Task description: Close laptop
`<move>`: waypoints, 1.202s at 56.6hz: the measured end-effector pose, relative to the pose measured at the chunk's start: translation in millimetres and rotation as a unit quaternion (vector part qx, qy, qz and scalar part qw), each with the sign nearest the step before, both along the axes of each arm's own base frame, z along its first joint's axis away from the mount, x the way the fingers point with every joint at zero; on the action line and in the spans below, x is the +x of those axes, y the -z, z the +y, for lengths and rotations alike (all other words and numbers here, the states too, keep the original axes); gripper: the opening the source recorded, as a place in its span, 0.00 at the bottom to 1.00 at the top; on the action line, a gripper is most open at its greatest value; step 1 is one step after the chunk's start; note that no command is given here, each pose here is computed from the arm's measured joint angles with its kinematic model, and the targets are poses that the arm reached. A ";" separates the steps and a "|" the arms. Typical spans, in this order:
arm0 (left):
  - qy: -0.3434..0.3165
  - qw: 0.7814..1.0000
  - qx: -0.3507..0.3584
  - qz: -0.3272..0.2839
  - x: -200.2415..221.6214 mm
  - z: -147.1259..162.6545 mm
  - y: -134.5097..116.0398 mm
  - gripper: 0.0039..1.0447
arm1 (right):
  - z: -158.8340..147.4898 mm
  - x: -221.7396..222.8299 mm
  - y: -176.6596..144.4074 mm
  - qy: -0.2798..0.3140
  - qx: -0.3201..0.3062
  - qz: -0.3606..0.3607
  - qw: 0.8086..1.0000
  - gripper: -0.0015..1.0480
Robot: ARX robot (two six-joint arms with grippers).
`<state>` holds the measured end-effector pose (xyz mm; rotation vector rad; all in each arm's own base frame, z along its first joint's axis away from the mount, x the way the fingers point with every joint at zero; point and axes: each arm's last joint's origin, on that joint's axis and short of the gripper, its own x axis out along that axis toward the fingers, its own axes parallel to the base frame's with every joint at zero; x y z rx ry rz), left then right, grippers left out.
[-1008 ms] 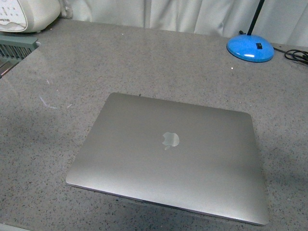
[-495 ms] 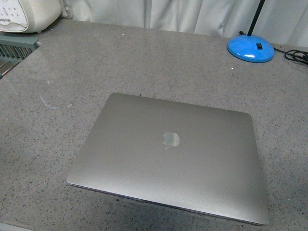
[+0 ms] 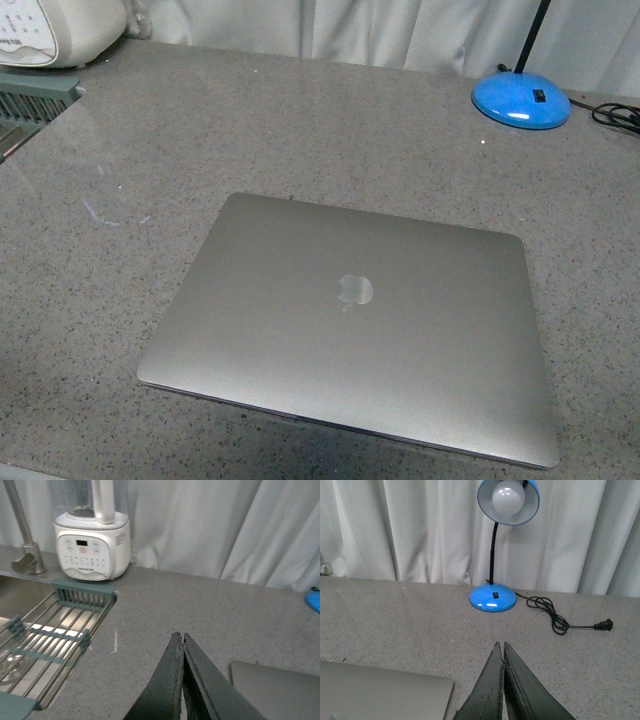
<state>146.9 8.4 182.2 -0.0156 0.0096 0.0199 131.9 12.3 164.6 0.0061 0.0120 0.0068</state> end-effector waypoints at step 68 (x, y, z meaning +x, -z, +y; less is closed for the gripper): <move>0.009 1.000 0.004 -0.016 -37.3 -8.3 9.4 0.04 | -12.2 -34.3 -0.9 0.003 -0.001 -0.009 1.000 0.01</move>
